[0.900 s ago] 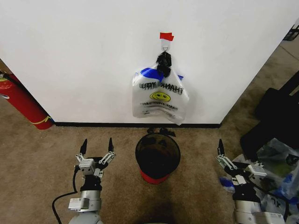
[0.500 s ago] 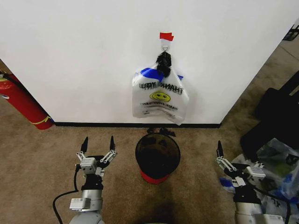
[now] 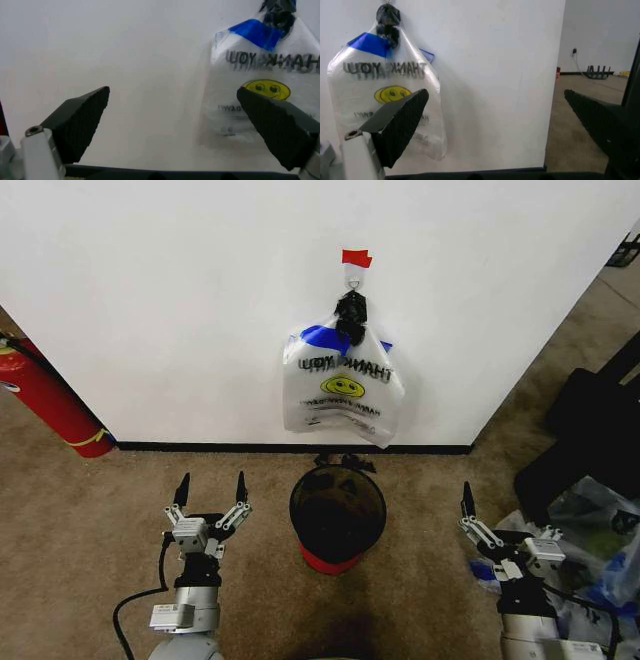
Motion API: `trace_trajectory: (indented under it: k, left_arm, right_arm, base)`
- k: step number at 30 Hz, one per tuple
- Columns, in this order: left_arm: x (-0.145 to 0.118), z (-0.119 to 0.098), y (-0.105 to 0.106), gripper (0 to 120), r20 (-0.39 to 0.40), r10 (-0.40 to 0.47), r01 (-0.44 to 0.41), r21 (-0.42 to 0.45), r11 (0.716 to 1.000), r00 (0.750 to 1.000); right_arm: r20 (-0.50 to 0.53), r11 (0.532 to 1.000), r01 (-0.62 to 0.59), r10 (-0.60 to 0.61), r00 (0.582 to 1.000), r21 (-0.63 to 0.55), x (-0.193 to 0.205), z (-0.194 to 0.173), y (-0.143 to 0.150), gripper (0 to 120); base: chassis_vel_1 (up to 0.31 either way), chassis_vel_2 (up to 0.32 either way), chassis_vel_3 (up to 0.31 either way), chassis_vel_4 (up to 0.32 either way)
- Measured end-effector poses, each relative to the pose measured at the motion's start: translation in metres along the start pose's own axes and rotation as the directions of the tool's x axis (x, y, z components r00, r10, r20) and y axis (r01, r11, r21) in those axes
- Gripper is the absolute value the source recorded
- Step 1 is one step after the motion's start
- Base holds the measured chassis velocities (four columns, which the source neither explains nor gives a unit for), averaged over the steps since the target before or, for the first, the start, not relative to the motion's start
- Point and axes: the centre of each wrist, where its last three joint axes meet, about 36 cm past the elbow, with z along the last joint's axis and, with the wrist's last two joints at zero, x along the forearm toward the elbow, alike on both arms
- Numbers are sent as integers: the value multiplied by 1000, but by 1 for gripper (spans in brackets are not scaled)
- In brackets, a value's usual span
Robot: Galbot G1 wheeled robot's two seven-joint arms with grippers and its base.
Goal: Pick up the garbage bag from the wall and place it over the trash bin.
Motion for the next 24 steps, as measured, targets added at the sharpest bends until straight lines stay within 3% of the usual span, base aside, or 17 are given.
trace_trajectory:
  k: [17, 24]
  left_arm:
    - [-1, 3, 1, 100, -5, -1, 1, 0, 1000, 1000]
    - [0, 5, 0, 100, -26, 9, -9, -4, 1000, 1000]
  right_arm:
    - [-24, 999, 15, -16, 1000, -29, -8, 5, -3, 100]
    - [-34, 942, 115, -132, 991, -315, -57, 2, -4, 100]
  base:
    - [0, 0, 0, 0]
    - [0, 0, 0, 0]
